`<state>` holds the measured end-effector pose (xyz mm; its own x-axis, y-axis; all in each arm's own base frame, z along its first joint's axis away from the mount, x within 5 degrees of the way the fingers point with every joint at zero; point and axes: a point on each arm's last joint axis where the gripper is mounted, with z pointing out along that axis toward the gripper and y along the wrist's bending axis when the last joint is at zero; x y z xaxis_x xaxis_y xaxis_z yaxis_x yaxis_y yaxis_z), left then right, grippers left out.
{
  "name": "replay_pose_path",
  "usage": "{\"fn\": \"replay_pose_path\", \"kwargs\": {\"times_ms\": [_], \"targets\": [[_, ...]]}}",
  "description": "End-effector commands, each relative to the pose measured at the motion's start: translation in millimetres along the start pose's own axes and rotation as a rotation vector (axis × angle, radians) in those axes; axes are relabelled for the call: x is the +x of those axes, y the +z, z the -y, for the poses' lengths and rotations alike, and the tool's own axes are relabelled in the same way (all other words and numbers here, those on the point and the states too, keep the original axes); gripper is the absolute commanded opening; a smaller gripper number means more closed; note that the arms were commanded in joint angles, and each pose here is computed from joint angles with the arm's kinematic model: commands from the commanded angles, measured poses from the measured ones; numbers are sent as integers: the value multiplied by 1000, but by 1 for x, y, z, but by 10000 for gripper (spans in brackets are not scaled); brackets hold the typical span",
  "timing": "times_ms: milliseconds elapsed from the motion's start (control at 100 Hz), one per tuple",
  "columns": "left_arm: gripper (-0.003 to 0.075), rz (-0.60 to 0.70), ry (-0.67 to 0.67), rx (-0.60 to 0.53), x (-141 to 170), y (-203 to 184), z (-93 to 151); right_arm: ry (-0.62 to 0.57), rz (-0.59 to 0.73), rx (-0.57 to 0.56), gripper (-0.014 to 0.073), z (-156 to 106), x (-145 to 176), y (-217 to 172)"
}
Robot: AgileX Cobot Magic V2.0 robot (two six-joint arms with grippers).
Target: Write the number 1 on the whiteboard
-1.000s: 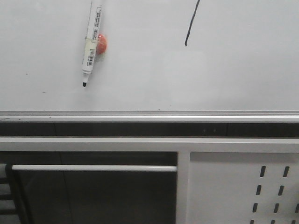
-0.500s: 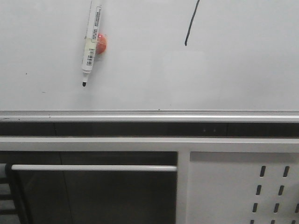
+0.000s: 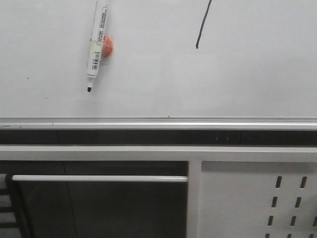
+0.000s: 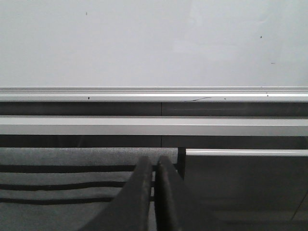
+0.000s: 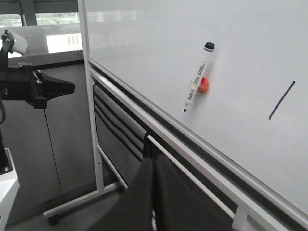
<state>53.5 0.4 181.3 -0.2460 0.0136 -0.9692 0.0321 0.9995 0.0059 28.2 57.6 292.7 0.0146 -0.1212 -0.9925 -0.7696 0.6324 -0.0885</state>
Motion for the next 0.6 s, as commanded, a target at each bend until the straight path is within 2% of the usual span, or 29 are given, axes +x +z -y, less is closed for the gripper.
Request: {"fn": "replay_pose_path", "kwargs": {"times_ms": [0, 220, 390, 590], "targets": [[-18, 59, 4, 7, 1, 0, 1, 13, 52, 40, -61, 4, -11, -1], [-18, 59, 4, 7, 1, 0, 1, -7, 31, 118, -61, 11, -6, 0], [-18, 59, 4, 7, 1, 0, 1, 165, -116, 346, -61, 30, 12, -5], [-18, 59, 4, 7, 1, 0, 1, 66, -126, 609, -61, 50, 27, -8]]}}
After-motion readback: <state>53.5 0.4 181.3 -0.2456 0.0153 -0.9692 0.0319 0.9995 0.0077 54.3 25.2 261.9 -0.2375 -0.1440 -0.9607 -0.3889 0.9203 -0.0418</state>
